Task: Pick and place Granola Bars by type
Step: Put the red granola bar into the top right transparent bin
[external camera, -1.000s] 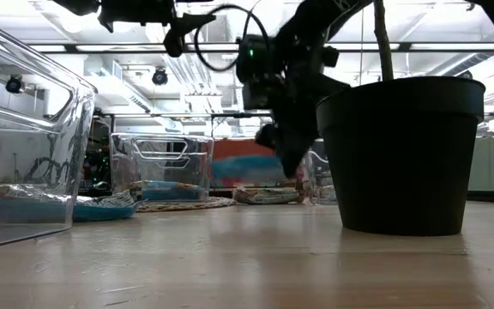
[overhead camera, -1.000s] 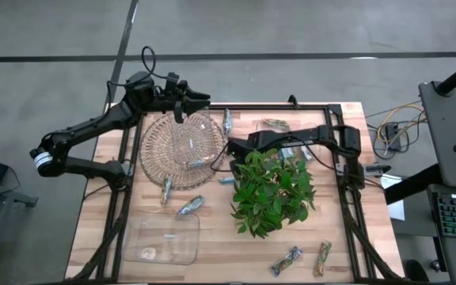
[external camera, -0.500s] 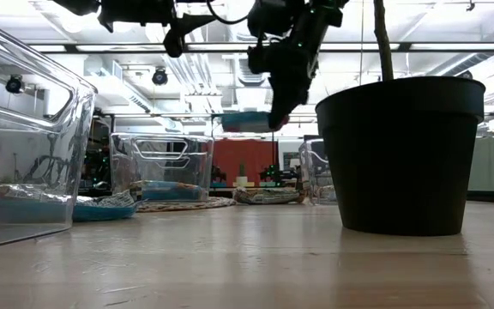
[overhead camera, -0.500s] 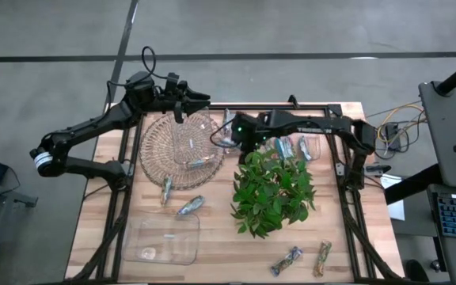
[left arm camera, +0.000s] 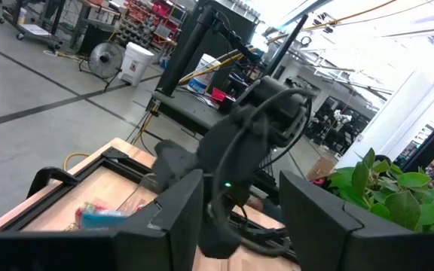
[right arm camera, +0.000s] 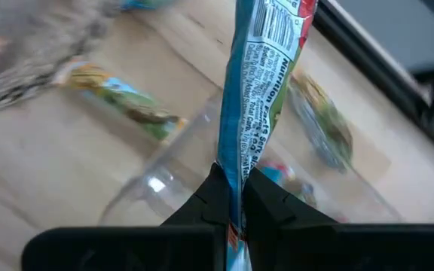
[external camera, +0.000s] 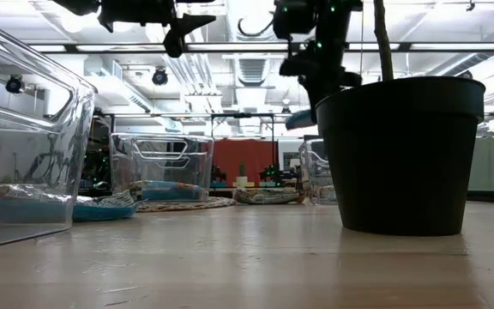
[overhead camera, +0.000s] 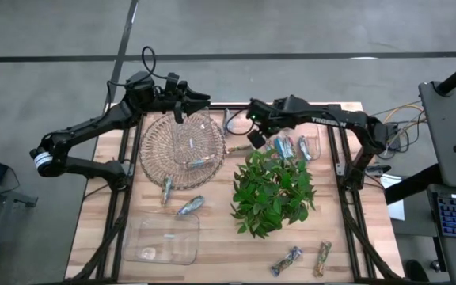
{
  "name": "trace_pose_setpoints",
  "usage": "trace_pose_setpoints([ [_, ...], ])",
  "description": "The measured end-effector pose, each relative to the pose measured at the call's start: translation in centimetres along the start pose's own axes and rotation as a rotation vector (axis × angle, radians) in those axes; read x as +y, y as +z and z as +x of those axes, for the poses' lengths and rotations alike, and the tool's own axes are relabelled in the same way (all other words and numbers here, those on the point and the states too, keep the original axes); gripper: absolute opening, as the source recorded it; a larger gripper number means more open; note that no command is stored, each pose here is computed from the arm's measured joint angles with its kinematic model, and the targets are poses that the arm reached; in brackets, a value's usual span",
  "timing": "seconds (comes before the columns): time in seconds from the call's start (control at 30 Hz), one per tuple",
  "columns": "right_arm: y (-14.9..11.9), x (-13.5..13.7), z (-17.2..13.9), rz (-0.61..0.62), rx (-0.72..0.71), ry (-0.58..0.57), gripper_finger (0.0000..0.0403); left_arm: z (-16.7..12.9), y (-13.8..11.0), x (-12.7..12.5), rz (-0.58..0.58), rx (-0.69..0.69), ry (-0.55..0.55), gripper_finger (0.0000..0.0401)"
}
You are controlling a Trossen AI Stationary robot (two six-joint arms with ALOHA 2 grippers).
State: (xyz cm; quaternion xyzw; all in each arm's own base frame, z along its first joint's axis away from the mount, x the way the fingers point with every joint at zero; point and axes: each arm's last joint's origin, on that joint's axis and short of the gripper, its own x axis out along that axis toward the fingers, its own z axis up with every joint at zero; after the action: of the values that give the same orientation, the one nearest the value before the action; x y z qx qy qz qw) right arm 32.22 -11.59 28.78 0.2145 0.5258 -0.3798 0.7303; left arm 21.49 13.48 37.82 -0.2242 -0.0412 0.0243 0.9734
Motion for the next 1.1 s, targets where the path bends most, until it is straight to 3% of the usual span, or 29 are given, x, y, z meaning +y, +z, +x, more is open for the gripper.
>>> trace_pose_setpoints([
  [0.17,-0.7,-0.1,1.3,0.157,0.041,-0.026,0.0011,0.0,0.0,0.0,0.000,0.000,0.000,0.0158],
  [0.6,-3.2,-0.6,4.3,0.366,0.139,-0.109,0.0011,0.0,0.0,0.0,0.001,-0.001,0.000,0.0158],
  [0.87,-3.6,-1.2,6.6,0.443,0.144,-0.127,0.0011,0.0,0.0,0.0,0.000,0.000,0.000,0.0158],
  [1.1,-2.9,-0.8,7.7,0.479,0.144,-0.039,0.0011,0.0,0.0,0.0,0.000,-0.001,0.000,0.0158],
])
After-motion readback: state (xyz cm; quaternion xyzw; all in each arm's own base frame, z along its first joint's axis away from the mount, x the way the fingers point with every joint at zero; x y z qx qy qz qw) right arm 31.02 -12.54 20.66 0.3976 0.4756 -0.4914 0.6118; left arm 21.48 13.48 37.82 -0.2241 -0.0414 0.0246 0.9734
